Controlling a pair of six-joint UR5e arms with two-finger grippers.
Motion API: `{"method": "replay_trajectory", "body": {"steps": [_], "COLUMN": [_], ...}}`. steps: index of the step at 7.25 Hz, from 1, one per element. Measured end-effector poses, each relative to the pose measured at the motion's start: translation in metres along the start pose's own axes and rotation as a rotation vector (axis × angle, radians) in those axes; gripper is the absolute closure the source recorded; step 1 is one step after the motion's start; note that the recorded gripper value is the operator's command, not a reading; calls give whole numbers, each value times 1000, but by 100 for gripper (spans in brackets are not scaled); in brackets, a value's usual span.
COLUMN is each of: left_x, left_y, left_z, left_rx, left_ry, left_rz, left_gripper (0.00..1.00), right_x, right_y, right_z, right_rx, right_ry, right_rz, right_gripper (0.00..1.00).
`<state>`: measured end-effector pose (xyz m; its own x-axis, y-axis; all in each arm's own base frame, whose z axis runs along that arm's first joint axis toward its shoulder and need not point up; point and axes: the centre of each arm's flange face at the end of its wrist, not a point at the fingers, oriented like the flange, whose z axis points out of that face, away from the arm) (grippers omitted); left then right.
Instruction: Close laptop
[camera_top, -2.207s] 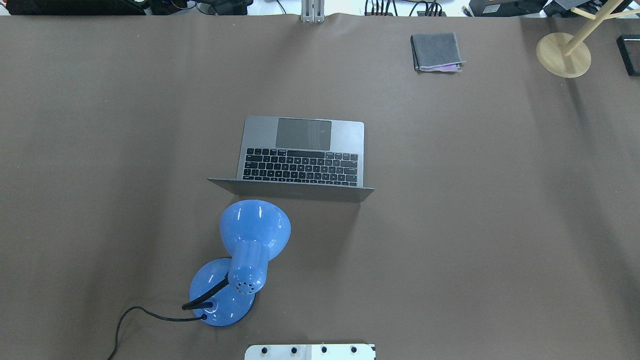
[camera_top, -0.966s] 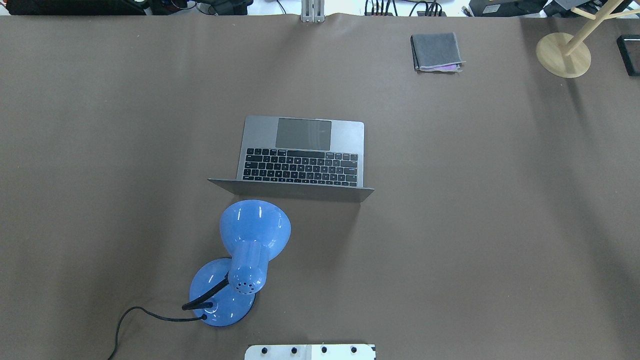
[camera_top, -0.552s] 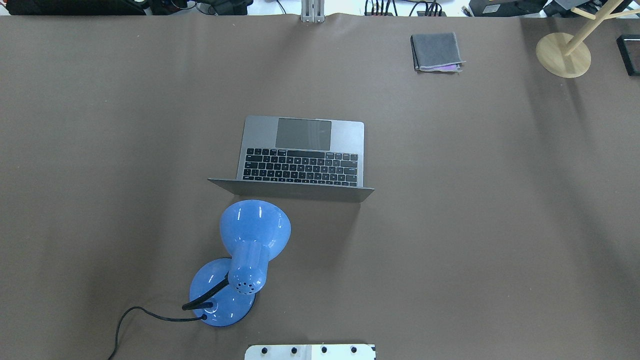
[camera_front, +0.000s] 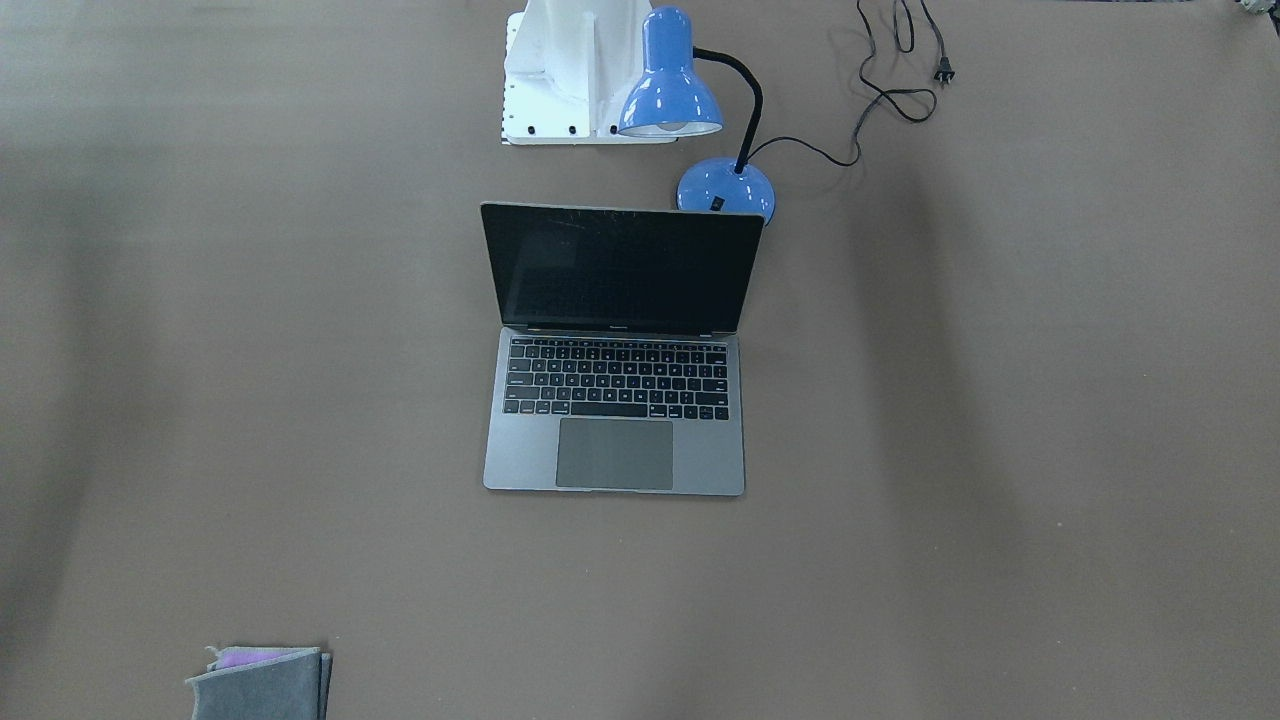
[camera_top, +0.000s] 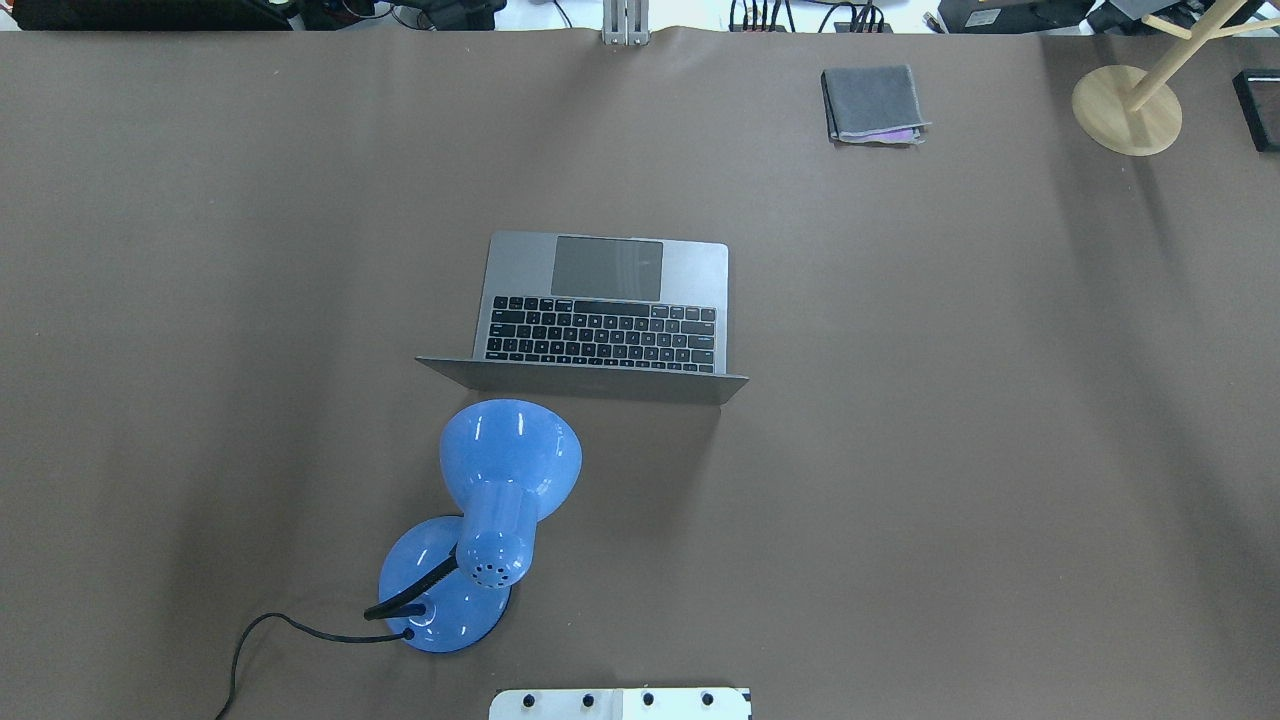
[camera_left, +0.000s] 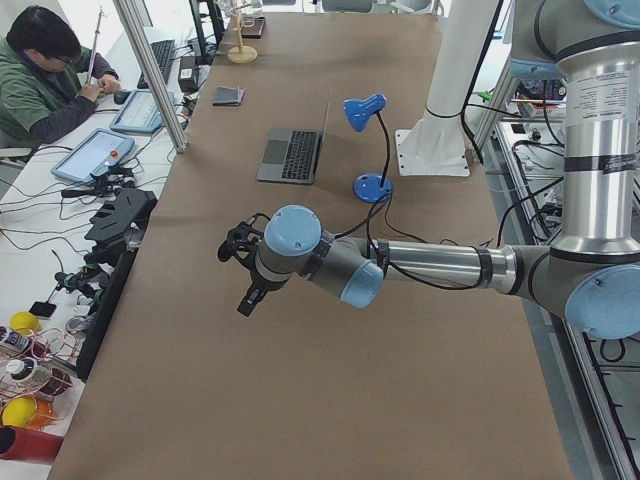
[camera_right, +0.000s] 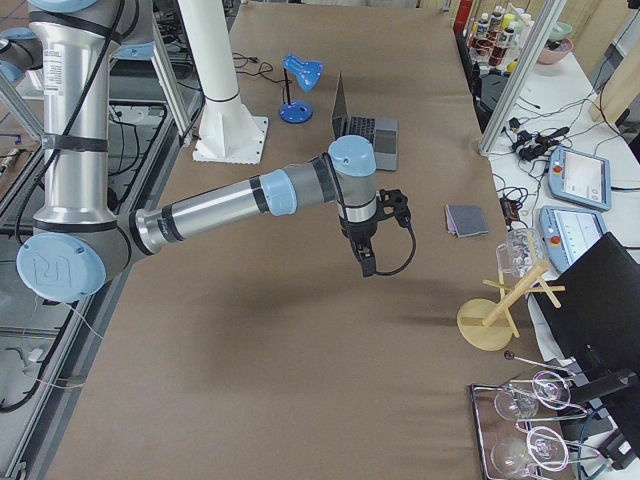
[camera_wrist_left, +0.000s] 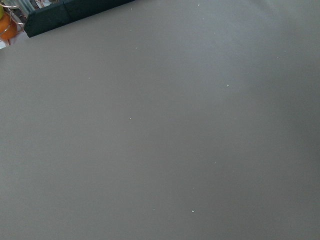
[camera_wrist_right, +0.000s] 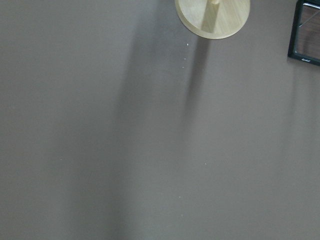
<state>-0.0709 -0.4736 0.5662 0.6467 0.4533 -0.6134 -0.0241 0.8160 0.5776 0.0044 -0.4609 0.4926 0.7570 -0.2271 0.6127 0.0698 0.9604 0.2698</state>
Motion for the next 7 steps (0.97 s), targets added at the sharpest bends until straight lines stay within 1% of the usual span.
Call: {"method": "replay_trajectory", "body": {"steps": [1,2,3,4,5,6,7], "left_x": [9,24,43,66,96,134,179], "left_y": [-5,-13,-22,-29,-35,-40,-49], "left_z": [8,23,40,55,73,93,112], "left_rx": [1,-13,-27,-28,-19,-10,-4], "left_ry": [14,40,76,118,170,237,317], "left_rz": [32,63,72,59,38,13,-13], "left_gripper": [1,1,1,1,1,1,1], "right_x": [-26,-58,-93,-126,-161,-198,-233], "right_y": [-4,-9,-11,-10,-7,-1,8], "right_z": [12,27,41,52,61,68,73], "right_rx": [1,20,44,63,81,94,98], "right_ry": [-28,-63,-107,-156,-213,-288,-366], "right_rz": [30,73,119,160,195,225,252], "right_gripper": [0,0,0,0,0,2,3]}}
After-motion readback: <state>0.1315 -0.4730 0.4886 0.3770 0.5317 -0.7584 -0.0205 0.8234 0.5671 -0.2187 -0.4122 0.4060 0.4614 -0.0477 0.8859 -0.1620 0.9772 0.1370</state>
